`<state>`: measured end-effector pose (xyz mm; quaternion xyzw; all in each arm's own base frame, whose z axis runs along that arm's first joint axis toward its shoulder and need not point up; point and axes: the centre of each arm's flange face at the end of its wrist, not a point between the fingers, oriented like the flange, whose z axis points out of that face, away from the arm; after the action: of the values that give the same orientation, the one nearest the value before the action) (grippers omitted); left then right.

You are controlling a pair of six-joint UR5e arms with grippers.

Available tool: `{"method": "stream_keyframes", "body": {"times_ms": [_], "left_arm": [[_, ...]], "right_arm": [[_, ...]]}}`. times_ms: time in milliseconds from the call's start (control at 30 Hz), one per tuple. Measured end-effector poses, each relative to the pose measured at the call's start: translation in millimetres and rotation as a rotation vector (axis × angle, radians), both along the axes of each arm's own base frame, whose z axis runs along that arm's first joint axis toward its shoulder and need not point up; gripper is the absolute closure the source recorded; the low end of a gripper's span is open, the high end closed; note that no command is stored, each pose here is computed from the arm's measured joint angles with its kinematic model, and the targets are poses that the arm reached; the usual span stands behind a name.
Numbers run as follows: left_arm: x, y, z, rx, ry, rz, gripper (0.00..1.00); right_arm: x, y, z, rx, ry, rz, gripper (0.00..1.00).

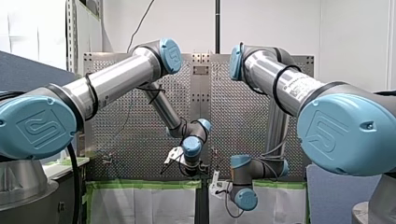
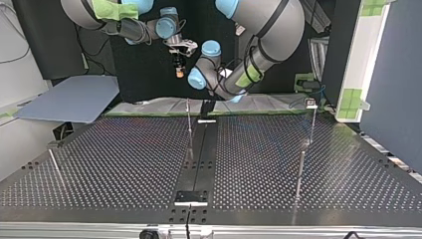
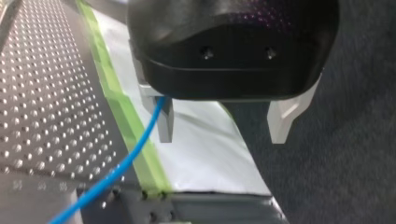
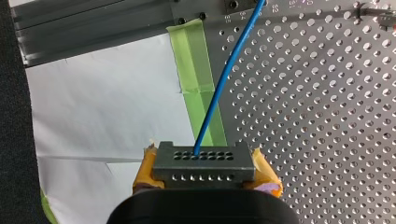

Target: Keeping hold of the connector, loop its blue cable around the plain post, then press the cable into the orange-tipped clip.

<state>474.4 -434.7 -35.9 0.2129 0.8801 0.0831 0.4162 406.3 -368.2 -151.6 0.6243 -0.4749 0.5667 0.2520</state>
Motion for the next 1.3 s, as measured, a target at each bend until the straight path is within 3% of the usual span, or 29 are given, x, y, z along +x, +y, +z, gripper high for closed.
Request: {"method": "stream_keyframes", "body": {"times_ms": [333,400,467,500,533,567,600,667,933,1300], "left_arm": [[-3.5,-4.3,-1,-0.054,0.026,0.0,0.0],[-4.6,-4.3,-1,-0.055,0.027,-0.001,0.06],[-6.4,-4.0,-3,-0.054,0.028,-0.005,0.5],[-7.8,-3.8,-5,-0.055,0.028,-0.008,0.5],[-8.8,-3.5,-6,-0.057,0.027,-0.01,0.66],[-9.8,-3.0,-7,-0.058,0.025,-0.011,0.89],[-11.3,-2.5,-9,-0.061,0.022,-0.013,0.89],[-12.9,-2.0,-12,-0.067,0.015,-0.014,1.0],[-10.2,-0.1,-15,-0.103,-0.009,0.006,1.0],[-13.2,2.8,-12,-0.082,-0.023,0.058,1.0]], "right_arm": [[0.6,-0.1,0,-0.002,-0.003,0.003,1.0],[0.6,-0.1,0,-0.002,-0.004,0.004,1.0],[0.6,0.0,0,-0.001,-0.003,0.004,1.0],[0.6,0.0,0,-0.001,-0.003,0.005,1.0],[0.6,0.1,0,-0.001,-0.003,0.005,1.0],[0.5,0.2,0,0.0,-0.002,0.005,1.0],[0.5,0.1,0,-0.001,-0.002,0.005,1.0],[0.5,0.2,0,0.0,-0.002,0.005,1.0],[0.2,0.6,0,0.003,0.001,0.005,1.0],[-3.7,-3.2,0,0.008,0.007,-0.007,1.0]]}}
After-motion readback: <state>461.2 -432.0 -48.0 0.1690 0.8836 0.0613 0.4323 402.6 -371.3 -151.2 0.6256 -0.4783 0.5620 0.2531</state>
